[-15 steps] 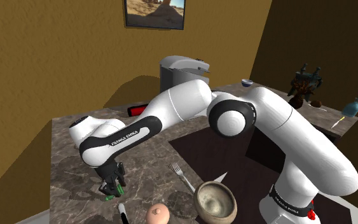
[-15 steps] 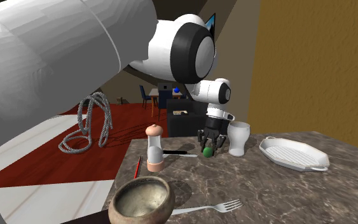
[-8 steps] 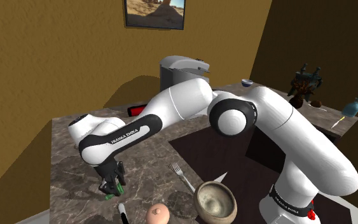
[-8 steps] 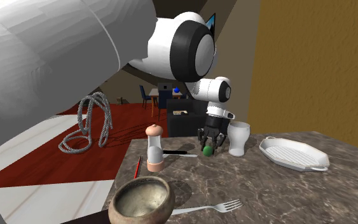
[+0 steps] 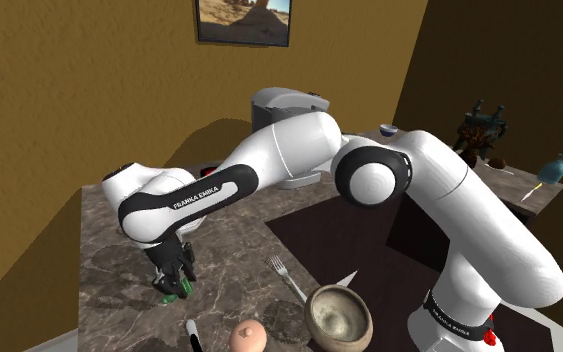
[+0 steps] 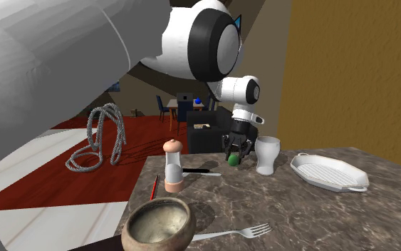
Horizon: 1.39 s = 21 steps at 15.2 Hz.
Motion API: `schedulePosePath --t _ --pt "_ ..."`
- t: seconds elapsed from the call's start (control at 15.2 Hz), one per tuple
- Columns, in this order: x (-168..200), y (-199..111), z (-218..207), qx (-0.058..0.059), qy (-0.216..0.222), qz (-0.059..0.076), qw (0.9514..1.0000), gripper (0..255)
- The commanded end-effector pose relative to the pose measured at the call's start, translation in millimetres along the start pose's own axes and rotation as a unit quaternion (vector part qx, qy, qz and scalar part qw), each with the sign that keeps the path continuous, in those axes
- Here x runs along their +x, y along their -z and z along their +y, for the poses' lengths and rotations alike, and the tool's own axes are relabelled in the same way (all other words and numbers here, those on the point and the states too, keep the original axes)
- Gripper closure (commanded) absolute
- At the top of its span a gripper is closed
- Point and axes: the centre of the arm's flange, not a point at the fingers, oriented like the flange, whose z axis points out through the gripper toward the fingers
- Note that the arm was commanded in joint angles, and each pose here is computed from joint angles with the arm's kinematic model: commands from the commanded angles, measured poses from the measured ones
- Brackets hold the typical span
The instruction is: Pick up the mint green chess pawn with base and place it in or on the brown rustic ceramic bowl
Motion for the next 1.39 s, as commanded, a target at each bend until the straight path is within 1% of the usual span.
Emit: schedulePosePath --t 0.0,1.32 --pt "-5 10 -1 0.0 0.0 0.0 1.0 255" --pt "-40 109 -3 0.0 0.0 0.0 1.0 255"
